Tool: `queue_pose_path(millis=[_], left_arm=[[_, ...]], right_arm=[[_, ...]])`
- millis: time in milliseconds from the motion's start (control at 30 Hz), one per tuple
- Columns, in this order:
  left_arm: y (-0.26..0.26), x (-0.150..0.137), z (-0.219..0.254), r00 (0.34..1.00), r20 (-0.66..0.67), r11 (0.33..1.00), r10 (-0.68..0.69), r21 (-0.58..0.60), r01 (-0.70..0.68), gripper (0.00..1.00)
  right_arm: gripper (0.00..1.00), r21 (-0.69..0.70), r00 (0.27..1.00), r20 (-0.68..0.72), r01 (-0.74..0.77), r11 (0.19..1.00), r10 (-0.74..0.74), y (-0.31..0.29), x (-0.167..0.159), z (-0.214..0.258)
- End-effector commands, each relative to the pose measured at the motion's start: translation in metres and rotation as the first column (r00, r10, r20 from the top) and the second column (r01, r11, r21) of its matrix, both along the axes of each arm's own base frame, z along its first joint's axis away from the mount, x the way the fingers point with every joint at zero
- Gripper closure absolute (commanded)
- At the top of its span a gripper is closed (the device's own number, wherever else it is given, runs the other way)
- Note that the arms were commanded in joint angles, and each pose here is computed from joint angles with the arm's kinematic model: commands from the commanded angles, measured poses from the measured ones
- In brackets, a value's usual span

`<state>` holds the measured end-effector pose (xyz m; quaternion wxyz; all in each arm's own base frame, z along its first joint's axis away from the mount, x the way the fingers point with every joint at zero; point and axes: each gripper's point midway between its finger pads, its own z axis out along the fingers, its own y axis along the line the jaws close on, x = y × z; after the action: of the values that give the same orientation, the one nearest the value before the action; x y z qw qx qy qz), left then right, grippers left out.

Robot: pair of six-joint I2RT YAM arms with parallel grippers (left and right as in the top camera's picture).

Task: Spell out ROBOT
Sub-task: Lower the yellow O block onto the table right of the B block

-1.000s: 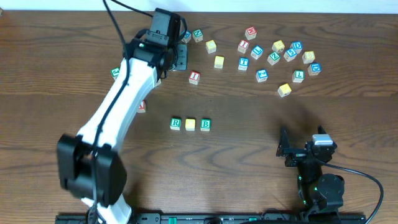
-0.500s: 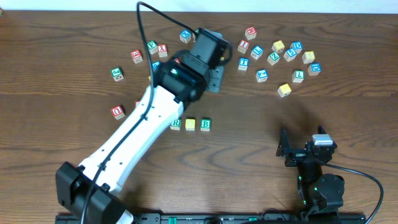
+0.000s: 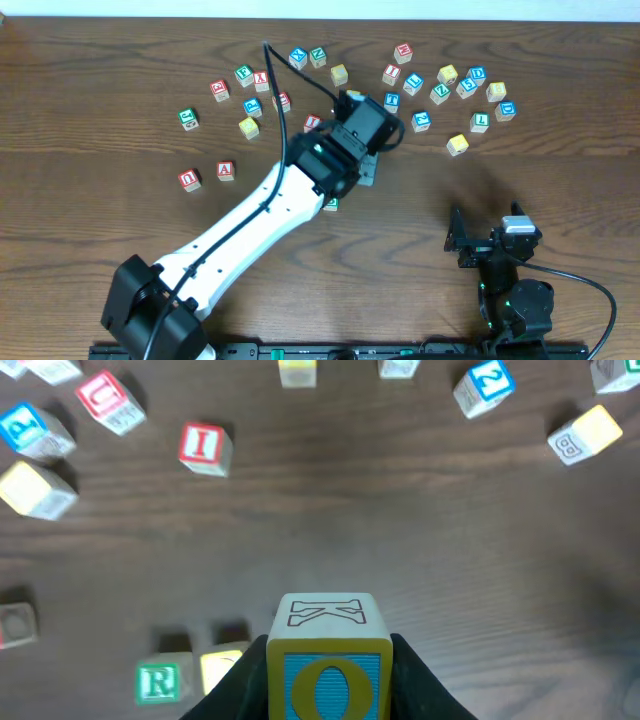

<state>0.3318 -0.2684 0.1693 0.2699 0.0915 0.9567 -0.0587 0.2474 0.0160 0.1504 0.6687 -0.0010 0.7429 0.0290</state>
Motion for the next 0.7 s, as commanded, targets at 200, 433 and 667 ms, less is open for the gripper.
queue_pose_path(millis=[200,433,667], left_arm=[[-0.007,-0.019,-0.031,0.999,-0.033,0.999,0.04,-0.009,-0.04,0.85],[-0.014,-0.025,-0.063,0.996,-0.085,1.0,0.007,0.014,-0.006,0.85],[-0.022,-0.025,-0.084,0.993,-0.12,1.0,-0.01,0.024,0.013,0.85]], right_arm=[[0.01,0.012,1.0,-0.005,0.003,1.0,-0.003,0.0,0.0,-0.001],[0.01,0.012,1.0,-0.005,0.003,1.0,-0.003,0.0,0.0,-0.001],[0.01,0.012,1.0,-0.005,0.003,1.0,-0.003,0.0,0.0,-0.001]])
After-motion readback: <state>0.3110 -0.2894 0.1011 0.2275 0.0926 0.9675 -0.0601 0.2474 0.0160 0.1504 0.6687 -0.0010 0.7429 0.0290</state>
